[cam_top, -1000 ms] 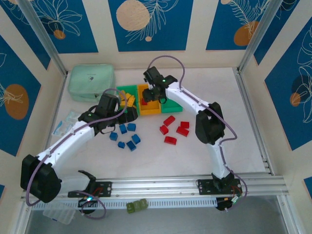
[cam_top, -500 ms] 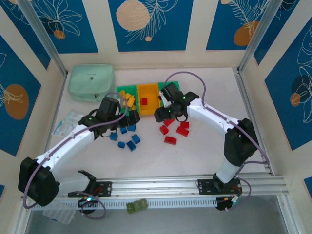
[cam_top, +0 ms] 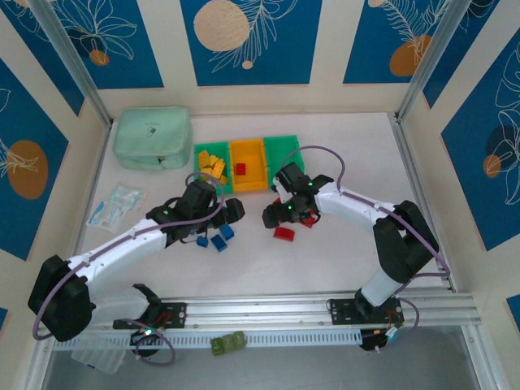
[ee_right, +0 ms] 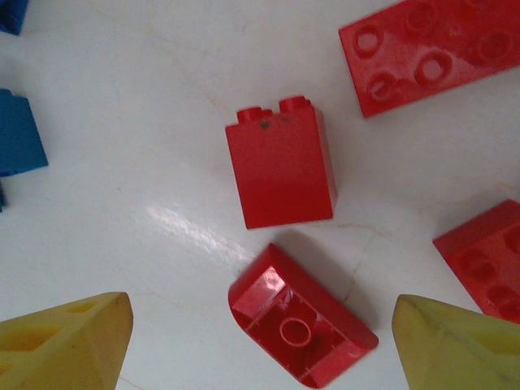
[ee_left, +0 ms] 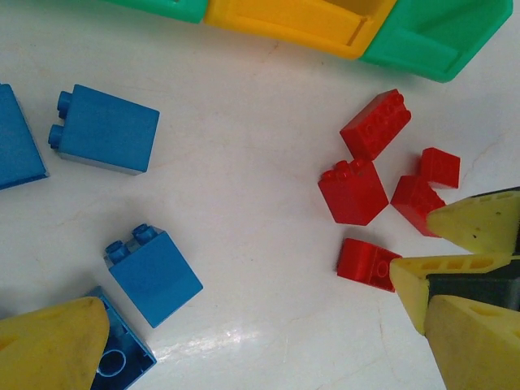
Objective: Sort the legos into containers by color
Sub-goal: Pick up the lego from the bottom-center of the table.
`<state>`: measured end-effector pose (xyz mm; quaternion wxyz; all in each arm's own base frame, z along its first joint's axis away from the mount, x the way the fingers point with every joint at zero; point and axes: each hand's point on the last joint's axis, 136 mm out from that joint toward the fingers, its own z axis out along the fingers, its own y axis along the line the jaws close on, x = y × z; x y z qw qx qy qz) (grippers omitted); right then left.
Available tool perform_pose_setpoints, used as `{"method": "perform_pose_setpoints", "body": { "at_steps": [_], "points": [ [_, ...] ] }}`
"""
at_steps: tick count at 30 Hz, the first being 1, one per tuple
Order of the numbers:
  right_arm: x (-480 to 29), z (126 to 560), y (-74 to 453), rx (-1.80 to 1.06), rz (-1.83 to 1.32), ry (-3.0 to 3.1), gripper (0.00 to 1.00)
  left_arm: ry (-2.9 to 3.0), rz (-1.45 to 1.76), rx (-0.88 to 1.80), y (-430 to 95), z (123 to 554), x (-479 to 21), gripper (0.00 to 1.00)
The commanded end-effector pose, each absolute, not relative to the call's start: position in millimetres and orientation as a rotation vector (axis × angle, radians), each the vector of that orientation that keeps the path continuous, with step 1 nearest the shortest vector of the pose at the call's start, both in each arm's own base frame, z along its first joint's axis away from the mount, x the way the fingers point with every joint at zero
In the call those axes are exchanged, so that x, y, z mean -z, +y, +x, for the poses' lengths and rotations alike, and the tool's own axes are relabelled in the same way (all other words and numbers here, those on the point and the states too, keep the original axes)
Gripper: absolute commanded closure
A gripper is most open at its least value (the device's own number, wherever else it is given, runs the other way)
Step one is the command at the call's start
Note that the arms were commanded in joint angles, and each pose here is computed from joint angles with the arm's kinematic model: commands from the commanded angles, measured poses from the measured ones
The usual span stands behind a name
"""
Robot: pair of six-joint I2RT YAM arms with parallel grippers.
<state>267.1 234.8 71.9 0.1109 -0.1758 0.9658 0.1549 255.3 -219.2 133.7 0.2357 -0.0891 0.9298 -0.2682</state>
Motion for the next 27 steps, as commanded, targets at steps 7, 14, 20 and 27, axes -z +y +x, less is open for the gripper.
{"method": "perform_pose_setpoints", "body": {
  "at_steps": [7,14,20,27],
  "points": [
    [-37,260,245,-0.400,-0.613,2.869,0.11,2.541,-0.303,0.685,-216,258,-131,0.01],
    [-28,232,241,-0.286,-0.626,2.911,0.16,2.551,-0.303,0.635,-207,254,-128,0.01],
    [-25,217,232,-0.143,-0.606,2.921,0.33,2.550,-0.304,0.620,-204,253,-127,0.01],
    [-20,218,223,-0.015,-0.593,2.920,0.50,2.535,-0.304,0.598,-200,255,-131,0.01]
  ]
}}
